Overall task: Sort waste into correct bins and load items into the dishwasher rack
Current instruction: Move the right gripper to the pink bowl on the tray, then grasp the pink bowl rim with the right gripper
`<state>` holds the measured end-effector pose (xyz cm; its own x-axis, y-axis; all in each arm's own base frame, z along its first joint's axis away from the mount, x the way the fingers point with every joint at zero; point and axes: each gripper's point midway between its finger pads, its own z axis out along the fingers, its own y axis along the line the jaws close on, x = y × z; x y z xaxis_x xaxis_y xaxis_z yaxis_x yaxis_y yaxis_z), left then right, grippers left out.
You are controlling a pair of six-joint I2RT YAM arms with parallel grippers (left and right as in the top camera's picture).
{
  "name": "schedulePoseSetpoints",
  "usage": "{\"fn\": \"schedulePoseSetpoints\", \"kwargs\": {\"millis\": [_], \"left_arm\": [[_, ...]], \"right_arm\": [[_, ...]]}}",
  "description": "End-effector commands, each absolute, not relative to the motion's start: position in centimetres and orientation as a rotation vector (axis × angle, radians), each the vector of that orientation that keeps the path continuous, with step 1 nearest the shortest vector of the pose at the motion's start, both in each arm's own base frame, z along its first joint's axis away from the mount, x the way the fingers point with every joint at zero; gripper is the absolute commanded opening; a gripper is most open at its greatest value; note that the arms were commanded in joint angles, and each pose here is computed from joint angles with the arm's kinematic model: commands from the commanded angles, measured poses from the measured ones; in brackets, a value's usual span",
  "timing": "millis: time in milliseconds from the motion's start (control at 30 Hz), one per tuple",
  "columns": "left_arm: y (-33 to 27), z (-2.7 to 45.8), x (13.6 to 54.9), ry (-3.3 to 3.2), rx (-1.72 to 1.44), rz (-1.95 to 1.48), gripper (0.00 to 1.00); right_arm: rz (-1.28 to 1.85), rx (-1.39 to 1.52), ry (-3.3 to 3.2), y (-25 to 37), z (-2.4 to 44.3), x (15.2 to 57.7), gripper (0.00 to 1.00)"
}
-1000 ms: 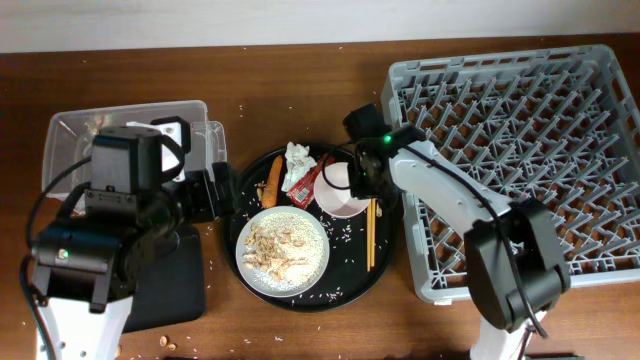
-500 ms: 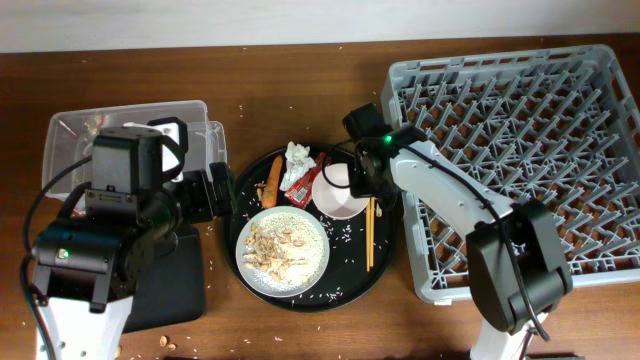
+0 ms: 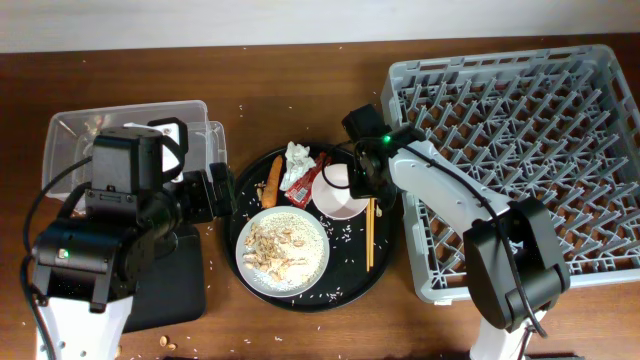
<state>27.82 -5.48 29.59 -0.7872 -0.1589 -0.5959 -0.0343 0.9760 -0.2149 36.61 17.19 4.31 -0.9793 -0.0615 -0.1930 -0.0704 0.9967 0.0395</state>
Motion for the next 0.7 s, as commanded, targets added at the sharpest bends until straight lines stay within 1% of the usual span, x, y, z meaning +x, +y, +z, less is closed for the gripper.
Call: {"fn": "schedulePoseSetpoints", "kwargs": {"millis": [0,67,167,200,267,300,367,433,500,567,667], "left_arm": [[-5.2,30.0,27.7,2.458,-0.151,-0.242,0.99],[-5.2,30.0,27.7,2.457,-0.151,-0.242,0.99],[-5.2,30.0,27.7,2.457,-0.151,-0.243,0.99],[-5.2,30.0,27.7,2.457,-0.151,-0.242,0.99],[-5.2,30.0,27.7,2.457,-0.151,-0.243,0.99],[-5.2,29.9,27.7,2.46,-0.151,-0.242,0.99],[-5.2,29.9,27.6,2.461,-0.152,-0.242,0.99],[-5.2,29.9,27.6,2.461,-0.152,-0.242,0.99],[-5.2,29.9,27.6,2.461,-0.152,-0.242,0.99],[-5.2,29.9,27.6,2.461,-0.151,-0.242,0.99],[-5.2,29.9,27.6,2.461,-0.152,-0.242,0.99]], "right_arm": [[0.054,-0.104,2.96,17.1,3.8,36.3,0.04],[0.015,-0.097,2.929,16.6,4.5,36.7,0.04],[-0.006,-0.081,2.839,16.0,8.6,37.4,0.04],[-0.014,-0.072,2.798,15.7,10.4,37.6,0.04],[-0.05,-0.038,2.643,14.4,16.2,38.5,0.04],[-0.068,-0.02,2.596,13.9,17.7,38.6,0.04],[-0.198,0.073,2.41,10.7,23.5,38.6,0.04],[-0.306,0.157,2.275,7.9,27.5,37.9,0.04],[-0.388,0.216,2.183,5.8,30.3,36.9,0.04],[-0.374,0.173,2.184,5.9,30.8,36.5,0.04],[-0.124,-0.016,2.324,10.2,28.3,36.2,0.04]]}}
